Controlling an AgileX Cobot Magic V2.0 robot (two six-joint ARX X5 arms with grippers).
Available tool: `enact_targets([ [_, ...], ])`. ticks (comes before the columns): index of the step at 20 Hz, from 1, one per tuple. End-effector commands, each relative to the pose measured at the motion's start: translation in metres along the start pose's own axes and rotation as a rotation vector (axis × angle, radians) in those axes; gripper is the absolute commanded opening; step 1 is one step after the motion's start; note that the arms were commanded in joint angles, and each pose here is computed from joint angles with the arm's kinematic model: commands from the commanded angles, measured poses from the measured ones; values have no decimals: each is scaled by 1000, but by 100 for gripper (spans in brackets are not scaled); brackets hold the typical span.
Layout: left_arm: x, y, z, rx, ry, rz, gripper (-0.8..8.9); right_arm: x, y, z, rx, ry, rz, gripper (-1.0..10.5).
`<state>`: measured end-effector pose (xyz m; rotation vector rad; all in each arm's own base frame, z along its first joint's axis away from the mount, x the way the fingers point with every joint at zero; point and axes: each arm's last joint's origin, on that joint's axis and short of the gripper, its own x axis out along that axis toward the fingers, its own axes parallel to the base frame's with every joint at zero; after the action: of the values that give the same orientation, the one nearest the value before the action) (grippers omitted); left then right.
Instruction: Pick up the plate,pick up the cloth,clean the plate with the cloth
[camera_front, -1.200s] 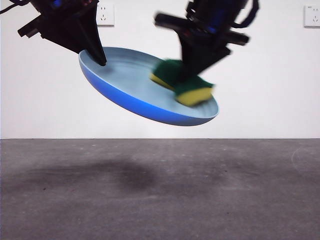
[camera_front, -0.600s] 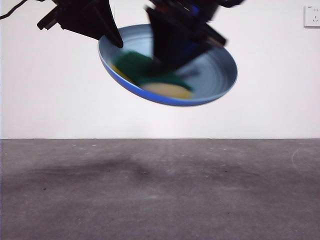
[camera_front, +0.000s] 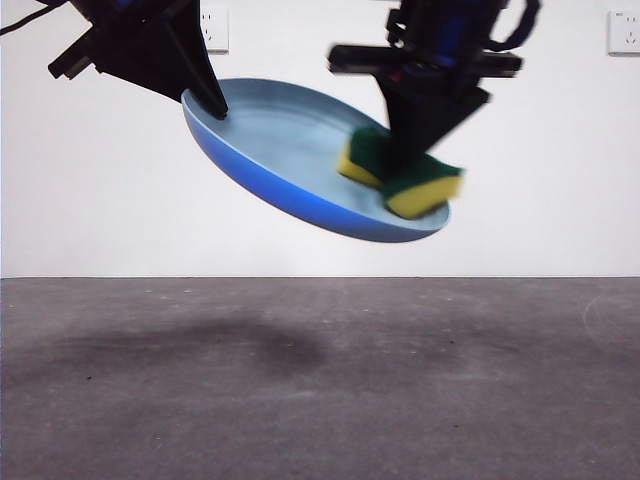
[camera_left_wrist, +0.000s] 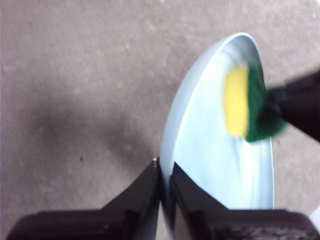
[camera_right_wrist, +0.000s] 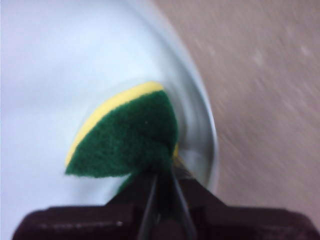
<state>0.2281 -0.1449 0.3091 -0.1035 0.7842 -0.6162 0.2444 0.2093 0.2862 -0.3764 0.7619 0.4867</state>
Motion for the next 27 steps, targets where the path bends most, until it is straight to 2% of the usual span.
enact_targets([
  [1, -4, -17, 2, 29, -9, -140, -9, 7, 10, 6, 5, -78, 200, -17],
  [4, -4, -18, 3, 35, -23, -141, -9, 5, 17, 8, 17, -91, 371, -17],
  [7, -4, -18, 7, 40, -67, -116, -9, 4, 26, 3, 4, -42, 452, -17],
  [9, -5, -14, 11, 37, -111, -90, -9, 3, 29, -5, -16, 40, 473, -17],
  [11, -6, -9, 14, 27, -135, -70, -9, 3, 28, -16, -47, 147, 436, -17],
  [13, -6, -2, 13, 35, -126, -1, -9, 0, 23, -23, -63, 216, 279, -17],
  [15, -7, 8, 9, 60, -90, 130, -9, -9, 14, -24, -80, 213, 92, -17],
  [16, -6, 13, 7, 76, -64, 198, -9, -16, 12, -23, -74, 189, 61, -17],
  [19, 2, 26, 3, 103, 5, 328, -9, -42, 5, -17, -43, 88, 44, -17],
  [27, 39, 61, -2, 57, 125, 401, -9, -90, -7, -17, 9, -67, 48, -17],
])
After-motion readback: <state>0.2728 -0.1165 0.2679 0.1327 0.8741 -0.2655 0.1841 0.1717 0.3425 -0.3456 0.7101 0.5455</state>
